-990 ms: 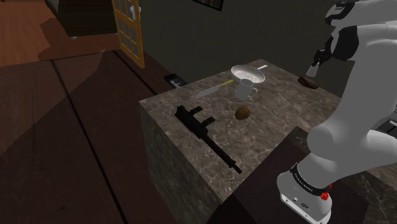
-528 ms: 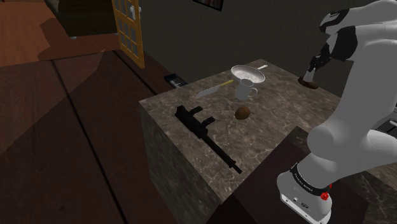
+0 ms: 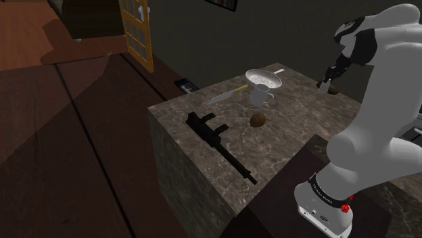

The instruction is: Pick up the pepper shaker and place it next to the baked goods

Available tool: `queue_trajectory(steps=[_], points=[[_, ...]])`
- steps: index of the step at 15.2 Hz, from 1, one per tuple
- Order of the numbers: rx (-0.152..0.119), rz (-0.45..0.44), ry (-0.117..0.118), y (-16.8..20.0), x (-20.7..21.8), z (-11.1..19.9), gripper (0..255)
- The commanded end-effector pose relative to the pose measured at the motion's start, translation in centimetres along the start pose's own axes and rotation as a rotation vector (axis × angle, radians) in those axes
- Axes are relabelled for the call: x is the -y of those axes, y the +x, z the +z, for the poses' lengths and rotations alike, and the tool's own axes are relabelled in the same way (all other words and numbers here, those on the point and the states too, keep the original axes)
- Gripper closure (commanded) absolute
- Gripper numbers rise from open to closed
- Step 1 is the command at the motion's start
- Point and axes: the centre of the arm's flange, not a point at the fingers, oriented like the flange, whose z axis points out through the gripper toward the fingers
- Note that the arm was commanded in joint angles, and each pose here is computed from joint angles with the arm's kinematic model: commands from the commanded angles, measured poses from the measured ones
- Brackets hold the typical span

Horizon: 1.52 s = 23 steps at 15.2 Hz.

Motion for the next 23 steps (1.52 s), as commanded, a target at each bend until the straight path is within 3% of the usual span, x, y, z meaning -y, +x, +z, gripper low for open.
queue_trajectory(steps=[1, 6, 14, 15, 20, 23], points=[[-0.001, 0.0, -0.001, 0.0, -0.1, 0.9, 255], [-0.001, 0.0, -0.001, -0.2, -0.2, 3.5, 255], [-0.001, 0.0, -0.001, -0.2, -0.2, 3.7, 255], [-0.001, 0.0, -0.001, -0.2, -0.2, 3.7, 0], [-0.001, 0.0, -0.001, -0.2, -0.2, 3.7, 0], [-0.001, 0.0, -0.001, -0.2, -0.2, -0.3, 0]])
